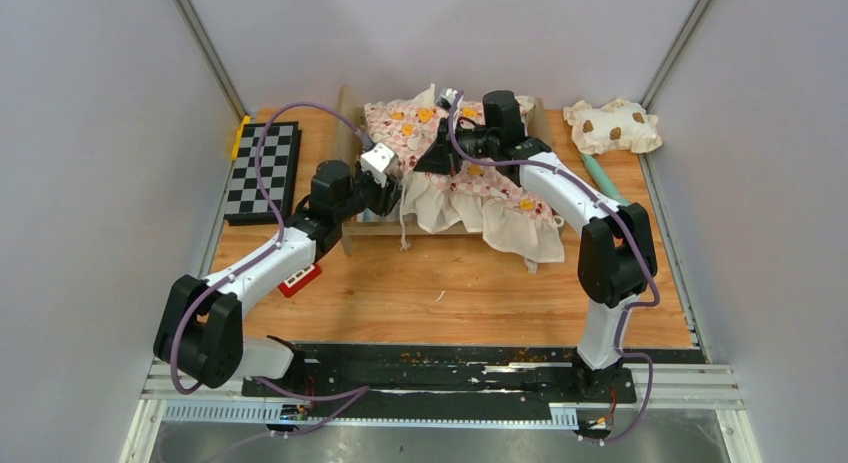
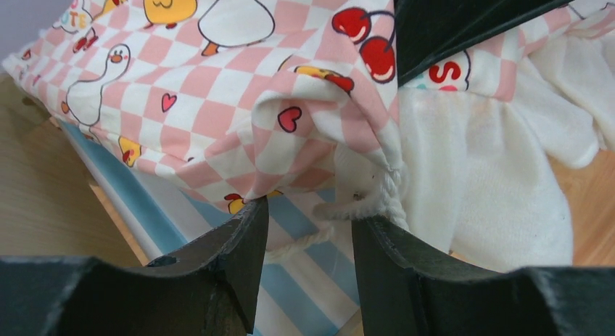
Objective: Set up the pet bed
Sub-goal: Cross the ropes on the bed frame.
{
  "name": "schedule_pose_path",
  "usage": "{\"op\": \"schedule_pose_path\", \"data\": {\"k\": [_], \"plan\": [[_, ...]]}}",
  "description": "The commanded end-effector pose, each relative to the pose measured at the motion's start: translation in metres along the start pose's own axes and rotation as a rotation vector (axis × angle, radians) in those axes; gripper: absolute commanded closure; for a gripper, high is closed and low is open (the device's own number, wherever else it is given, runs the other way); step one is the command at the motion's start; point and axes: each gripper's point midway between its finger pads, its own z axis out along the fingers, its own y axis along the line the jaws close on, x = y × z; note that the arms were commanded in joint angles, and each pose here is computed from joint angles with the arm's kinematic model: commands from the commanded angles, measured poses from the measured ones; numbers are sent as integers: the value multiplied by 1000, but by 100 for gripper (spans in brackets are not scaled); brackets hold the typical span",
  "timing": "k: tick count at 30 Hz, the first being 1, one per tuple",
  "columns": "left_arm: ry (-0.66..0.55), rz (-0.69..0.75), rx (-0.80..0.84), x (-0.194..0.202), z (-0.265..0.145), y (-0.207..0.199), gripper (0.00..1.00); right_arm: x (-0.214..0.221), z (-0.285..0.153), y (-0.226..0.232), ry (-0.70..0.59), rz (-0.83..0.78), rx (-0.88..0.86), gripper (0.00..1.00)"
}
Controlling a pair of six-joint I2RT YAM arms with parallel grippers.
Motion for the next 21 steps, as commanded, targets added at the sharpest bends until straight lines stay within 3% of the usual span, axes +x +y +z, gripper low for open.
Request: {"op": "schedule_pose_path", "data": {"k": [1, 4, 7, 8, 16, 21], "plan": [[-162, 30, 9, -34, 5, -1, 47, -18, -1, 2, -32, -51, -29, 95], [-192, 16, 42, -39, 4, -8, 60, -17, -1, 2, -30, -48, -29, 95], [-138, 13, 29, -35, 3, -5, 78, -17, -2, 2, -29, -52, -27, 96], [-114, 15, 12, -34, 1, -2, 80, -17, -2, 2, -29, -54, -25, 96], [-41, 35, -201, -42, -38, 30, 77, -14, -2, -2, -24, -56, -3, 96], [-57, 64, -284, -57, -57, 43, 74, -13, -2, -2, -26, -50, -6, 96]]}}
